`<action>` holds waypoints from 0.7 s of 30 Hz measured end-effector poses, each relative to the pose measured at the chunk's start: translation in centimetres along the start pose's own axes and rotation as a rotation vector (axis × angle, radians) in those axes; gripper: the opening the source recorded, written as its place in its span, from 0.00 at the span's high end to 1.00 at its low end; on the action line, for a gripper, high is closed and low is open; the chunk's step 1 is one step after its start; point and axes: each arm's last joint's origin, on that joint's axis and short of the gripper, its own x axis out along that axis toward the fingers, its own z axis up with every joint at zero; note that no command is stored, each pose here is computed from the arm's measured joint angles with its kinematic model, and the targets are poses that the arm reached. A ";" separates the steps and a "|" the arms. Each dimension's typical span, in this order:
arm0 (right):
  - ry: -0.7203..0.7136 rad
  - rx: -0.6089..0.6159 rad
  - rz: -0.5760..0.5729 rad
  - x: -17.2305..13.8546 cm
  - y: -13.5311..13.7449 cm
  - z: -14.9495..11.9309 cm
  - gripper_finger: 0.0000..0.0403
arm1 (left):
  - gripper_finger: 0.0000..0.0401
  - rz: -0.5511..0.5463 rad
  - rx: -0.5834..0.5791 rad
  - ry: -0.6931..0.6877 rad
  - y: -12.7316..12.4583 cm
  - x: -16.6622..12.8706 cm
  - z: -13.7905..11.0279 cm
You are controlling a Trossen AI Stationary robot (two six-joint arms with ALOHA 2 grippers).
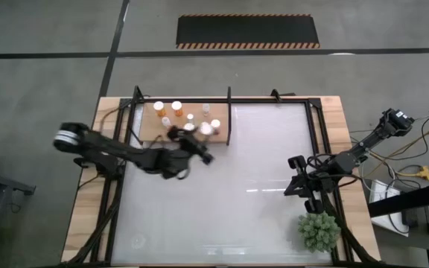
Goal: Pick and place medicine bottles onto shelf by color
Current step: Put the large yellow pill bottle on the shelf
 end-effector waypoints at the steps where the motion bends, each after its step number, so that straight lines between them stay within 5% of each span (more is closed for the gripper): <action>1: 0.000 -0.001 0.000 0.0 0.0 0.0 0.98 | 0.57 0.047 -0.036 -0.002 1.1 -0.8 -0.6; 11: 0.000 -0.010 -0.001 0.0 0.0 0.0 0.98 | 0.57 0.383 -0.177 -0.077 8.4 -5.7 -6.2; 21: 0.004 -0.014 0.000 0.0 0.0 0.0 0.98 | 0.57 0.406 -0.269 -0.097 10.1 -6.0 -10.1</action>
